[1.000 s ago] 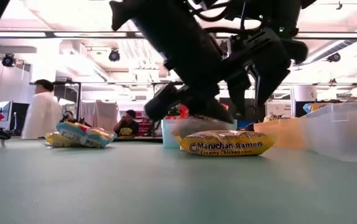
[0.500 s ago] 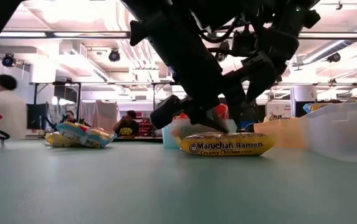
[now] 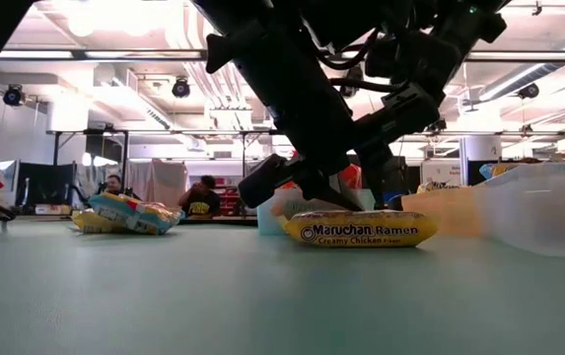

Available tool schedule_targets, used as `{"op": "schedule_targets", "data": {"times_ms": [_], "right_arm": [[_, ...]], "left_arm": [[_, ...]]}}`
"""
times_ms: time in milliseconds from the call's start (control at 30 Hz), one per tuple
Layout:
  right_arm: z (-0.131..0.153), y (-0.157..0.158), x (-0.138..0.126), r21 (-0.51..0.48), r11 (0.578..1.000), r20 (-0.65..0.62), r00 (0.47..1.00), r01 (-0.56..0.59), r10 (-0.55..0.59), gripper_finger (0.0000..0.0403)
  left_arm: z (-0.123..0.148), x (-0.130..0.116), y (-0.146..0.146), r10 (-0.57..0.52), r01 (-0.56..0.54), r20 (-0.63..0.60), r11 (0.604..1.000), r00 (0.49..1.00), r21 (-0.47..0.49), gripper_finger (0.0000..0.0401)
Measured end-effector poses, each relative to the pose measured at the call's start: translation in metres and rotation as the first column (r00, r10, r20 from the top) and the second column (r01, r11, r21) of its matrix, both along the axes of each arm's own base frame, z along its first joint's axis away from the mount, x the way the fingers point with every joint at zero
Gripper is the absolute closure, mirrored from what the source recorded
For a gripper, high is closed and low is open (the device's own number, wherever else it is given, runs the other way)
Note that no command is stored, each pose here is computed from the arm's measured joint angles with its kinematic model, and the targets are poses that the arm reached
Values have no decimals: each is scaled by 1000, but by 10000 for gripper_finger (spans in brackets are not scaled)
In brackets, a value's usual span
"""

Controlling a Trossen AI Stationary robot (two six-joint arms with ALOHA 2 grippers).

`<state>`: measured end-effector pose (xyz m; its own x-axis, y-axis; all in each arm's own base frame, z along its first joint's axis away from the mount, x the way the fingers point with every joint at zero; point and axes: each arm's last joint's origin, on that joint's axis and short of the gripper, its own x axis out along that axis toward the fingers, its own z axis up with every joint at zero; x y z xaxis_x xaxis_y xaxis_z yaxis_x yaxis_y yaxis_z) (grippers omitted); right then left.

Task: Sort Maruchan noodles
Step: Put the yellow noodle pack into the orange bin

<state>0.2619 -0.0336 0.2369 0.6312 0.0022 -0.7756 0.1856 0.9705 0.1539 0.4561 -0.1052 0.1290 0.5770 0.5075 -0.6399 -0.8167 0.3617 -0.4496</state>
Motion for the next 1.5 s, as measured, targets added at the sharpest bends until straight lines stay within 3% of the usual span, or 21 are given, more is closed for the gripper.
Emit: {"op": "schedule_targets", "data": {"times_ms": [567,967,1167,1267,1500], "right_arm": [[0,-19,-3,29,994,-4,994,106,-106,339],[0,-20,-3,23,994,-4,994,108,-108,339],[0,-20,-3,98,980,-8,985,171,-171,339],[0,-18,-3,169,975,-7,990,143,-144,339],[1,-8,0,218,970,11,994,105,-110,339]], "left_arm": [[12,1,-18,-58,57,-6,998,998,-38,326],[33,-4,-29,-93,92,-147,996,985,-12,326],[28,-9,-40,-91,82,-139,994,986,-74,326],[28,-10,-43,-90,79,-132,993,987,-82,326],[14,-11,-44,-86,72,-166,993,982,-89,326]]}}
